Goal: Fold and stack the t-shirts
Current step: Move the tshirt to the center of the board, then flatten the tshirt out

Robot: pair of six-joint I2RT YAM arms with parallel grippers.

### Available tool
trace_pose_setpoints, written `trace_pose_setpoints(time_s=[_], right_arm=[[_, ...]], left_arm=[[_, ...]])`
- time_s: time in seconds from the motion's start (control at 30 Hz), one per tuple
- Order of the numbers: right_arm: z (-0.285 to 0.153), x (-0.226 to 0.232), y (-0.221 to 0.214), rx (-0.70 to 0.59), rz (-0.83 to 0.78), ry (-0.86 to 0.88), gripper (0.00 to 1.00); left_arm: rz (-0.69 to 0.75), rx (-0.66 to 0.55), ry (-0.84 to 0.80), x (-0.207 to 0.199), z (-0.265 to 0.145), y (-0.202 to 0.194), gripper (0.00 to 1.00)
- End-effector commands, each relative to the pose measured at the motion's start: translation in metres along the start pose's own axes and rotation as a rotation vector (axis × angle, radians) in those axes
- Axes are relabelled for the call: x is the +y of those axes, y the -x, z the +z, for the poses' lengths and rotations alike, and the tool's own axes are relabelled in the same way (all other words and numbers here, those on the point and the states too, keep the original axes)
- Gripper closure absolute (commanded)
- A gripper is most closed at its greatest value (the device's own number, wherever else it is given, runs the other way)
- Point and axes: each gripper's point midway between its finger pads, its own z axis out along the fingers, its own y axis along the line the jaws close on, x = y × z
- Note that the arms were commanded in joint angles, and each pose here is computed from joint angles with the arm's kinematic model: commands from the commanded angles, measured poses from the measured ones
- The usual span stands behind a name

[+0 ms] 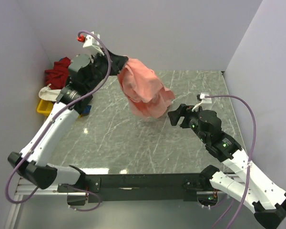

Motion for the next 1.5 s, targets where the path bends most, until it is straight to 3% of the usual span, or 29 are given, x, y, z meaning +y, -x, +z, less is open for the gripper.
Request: trace_pose_setpoints(time_s=[0.0, 0.13, 0.3, 0.4, 0.57, 0.67, 0.8, 0.9, 0.97, 1.13, 1.47], right_arm=[[0.010, -0.008, 0.001, -0.009, 0.010, -0.063, 0.14], [0.032, -0.021, 0.000, -0.007, -0.008, -0.160, 0.14], [0.073, -0.032, -0.010, 0.049, -0.021, -0.227, 0.16], [0.101, -0.028, -0.012, 0.084, -0.005, -0.193, 0.19], [0.152, -0.024, -0.014, 0.114, 0.011, -0.154, 0.24], [0.191, -0.032, -0.037, 0.219, 0.033, -0.161, 0.31], [0.216, -0.041, -0.053, 0.271, 0.061, -0.174, 0.35], [0.224, -0.055, -0.068, 0.288, 0.064, -0.213, 0.35], [0.232, -0.067, -0.078, 0.311, 0.083, -0.229, 0.35], [0.244, -0.089, -0.089, 0.350, 0.126, -0.252, 0.35], [0.266, -0.120, -0.090, 0.352, 0.246, -0.270, 0.33]], left_arm=[[-0.095, -0.018, 0.161, 0.069, 0.027, 0.006, 0.99], [-0.242, 0.109, 0.250, 0.154, 0.065, -0.029, 0.96], [-0.287, 0.285, 0.296, 0.208, 0.097, -0.077, 0.52], [-0.311, 0.269, 0.289, 0.208, 0.087, -0.086, 0.43], [-0.332, 0.238, 0.439, 0.226, 0.045, -0.107, 0.50], [-0.346, 0.273, 0.521, 0.238, 0.022, -0.142, 0.58], [-0.331, 0.324, 0.650, 0.261, -0.003, -0.181, 0.67], [-0.341, 0.351, 0.701, 0.270, -0.023, -0.206, 0.68], [-0.344, 0.352, 0.766, 0.281, -0.037, -0.219, 0.67], [-0.340, 0.350, 0.867, 0.300, -0.058, -0.235, 0.54], [-0.297, 0.390, 0.979, 0.336, -0.062, -0.260, 0.40]])
